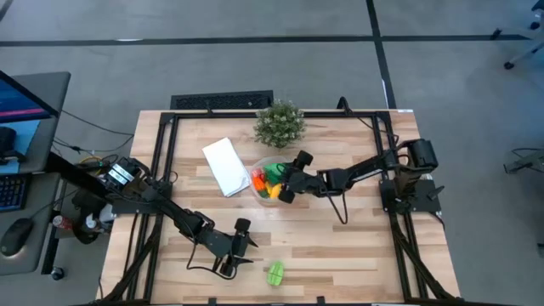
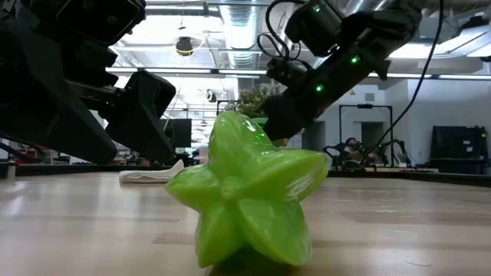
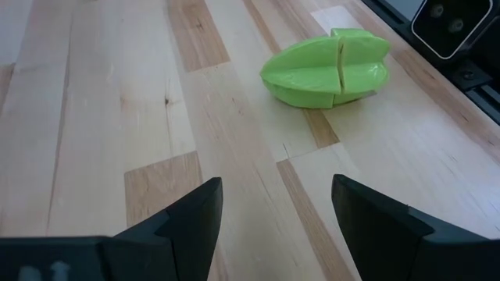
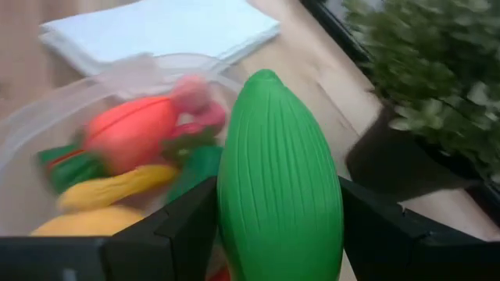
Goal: Pick and placing Produce into tupperware
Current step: Put the green corn into the transparent bin
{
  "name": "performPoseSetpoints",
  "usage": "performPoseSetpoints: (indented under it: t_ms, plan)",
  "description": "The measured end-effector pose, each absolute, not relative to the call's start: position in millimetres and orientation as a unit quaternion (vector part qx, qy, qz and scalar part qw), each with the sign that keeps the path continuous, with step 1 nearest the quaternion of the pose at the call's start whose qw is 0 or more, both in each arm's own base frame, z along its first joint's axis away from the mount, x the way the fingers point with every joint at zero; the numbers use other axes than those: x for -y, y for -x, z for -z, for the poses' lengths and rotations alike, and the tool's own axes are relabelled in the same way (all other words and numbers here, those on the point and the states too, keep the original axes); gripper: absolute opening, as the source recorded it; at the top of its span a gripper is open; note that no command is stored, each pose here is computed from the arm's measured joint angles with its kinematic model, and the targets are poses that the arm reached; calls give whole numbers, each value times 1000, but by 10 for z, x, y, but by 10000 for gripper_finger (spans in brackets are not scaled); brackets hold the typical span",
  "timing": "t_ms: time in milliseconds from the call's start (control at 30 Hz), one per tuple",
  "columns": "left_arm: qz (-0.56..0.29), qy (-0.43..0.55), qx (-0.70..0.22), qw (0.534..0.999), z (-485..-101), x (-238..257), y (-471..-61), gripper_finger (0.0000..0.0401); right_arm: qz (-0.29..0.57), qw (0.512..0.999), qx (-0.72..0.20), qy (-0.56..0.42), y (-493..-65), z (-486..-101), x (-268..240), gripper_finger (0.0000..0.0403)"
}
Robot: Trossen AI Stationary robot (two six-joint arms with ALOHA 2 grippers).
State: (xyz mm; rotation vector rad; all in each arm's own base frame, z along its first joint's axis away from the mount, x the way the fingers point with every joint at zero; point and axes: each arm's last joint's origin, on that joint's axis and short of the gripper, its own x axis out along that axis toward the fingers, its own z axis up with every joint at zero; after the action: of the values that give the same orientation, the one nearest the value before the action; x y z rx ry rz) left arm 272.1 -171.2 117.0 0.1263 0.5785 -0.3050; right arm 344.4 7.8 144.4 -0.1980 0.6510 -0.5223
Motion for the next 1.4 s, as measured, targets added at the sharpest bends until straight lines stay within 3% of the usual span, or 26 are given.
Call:
performPoseSetpoints:
  t_ms: [600, 1033, 1400]
  plan:
    - [149, -60, -285, 945, -1168, 1712, -2720, 233, 226, 920, -317, 32, -3458, -1436, 77, 234]
    - [148, -60, -288, 944, -1163, 1710, -2718, 233, 214, 929, -300, 27, -3484, -1466, 62, 304]
    - [148, -60, -290, 944, -1161, 1709, -2716, 233, 209, 941, -264, 32, -3425, -1757, 32, 329]
